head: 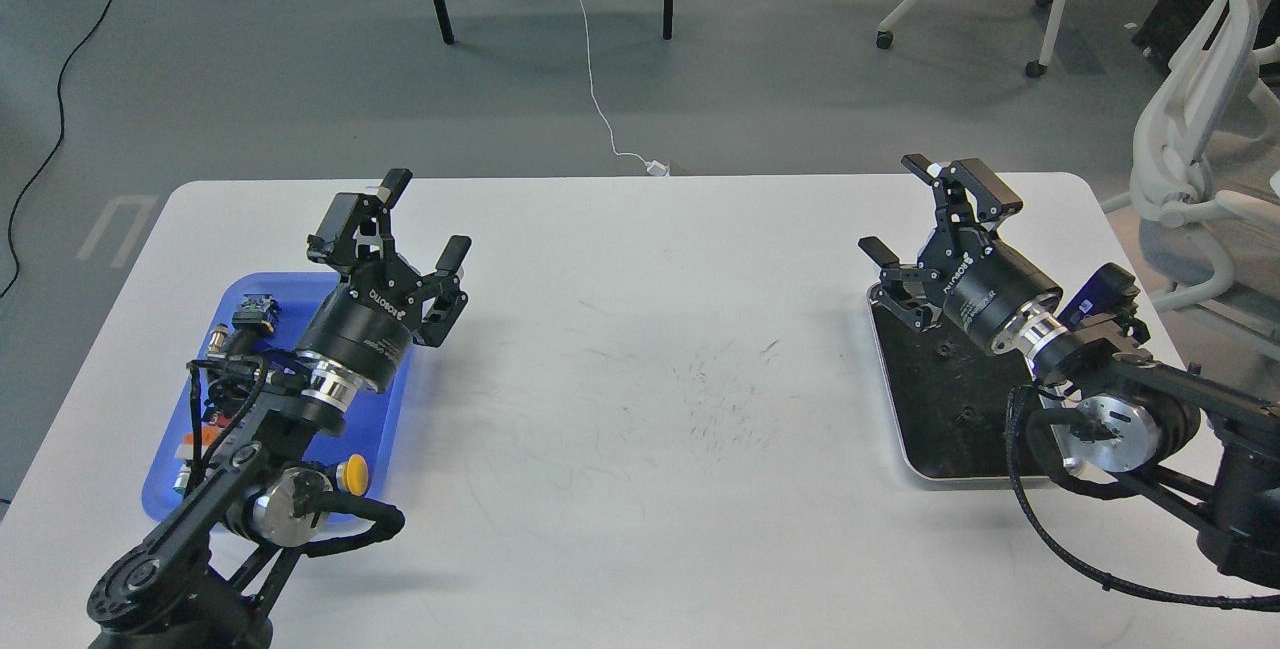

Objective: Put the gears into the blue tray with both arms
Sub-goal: 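Move the right gripper down over the dark metal tray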

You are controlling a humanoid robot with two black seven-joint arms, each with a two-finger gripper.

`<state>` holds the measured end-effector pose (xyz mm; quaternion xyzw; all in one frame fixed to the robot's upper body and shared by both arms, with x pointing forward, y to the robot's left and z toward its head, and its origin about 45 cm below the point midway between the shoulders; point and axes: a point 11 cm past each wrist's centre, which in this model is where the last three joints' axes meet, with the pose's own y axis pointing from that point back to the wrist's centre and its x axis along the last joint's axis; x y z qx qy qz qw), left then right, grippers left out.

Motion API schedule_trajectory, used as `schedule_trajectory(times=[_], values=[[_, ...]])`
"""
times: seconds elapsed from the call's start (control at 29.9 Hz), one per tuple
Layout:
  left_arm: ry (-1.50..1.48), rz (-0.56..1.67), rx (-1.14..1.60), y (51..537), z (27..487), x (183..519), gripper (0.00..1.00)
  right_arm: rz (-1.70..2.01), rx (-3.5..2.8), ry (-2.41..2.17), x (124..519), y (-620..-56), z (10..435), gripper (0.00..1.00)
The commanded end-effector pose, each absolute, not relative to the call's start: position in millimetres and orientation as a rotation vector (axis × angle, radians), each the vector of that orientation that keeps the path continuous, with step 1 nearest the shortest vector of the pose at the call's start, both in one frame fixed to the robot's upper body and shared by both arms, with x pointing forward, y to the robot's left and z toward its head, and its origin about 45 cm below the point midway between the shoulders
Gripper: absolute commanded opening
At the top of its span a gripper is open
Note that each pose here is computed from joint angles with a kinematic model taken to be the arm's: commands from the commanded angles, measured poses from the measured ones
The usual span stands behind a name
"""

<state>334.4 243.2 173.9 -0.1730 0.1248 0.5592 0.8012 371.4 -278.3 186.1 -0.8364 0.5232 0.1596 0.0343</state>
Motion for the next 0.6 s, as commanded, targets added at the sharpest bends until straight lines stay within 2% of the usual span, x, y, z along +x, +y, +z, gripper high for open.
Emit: schedule_trajectory(times=[0.0,0.37,0.54,0.57], values=[[0.271,1.194,-0.37,241.6,173.3,334.0,0.98,0.49,-2.574,1.607,371.4,-277.6,185.6,0.99],[0.267,1.183,-0.366,235.9,174.1,337.0,0.98,0.438,-2.615,1.583,372.9,-276.7,191.4,0.99],[0.253,1.183,-0.36,241.1,176.7,337.2,0.98,0.182,-2.762,1.543,375.9,-291.9,220.6,0.99],[0.25,1.184,-0.361,241.1,177.3,337.6,0.98,0.035,-2.846,1.519,375.5,-298.6,232.5,0.99]])
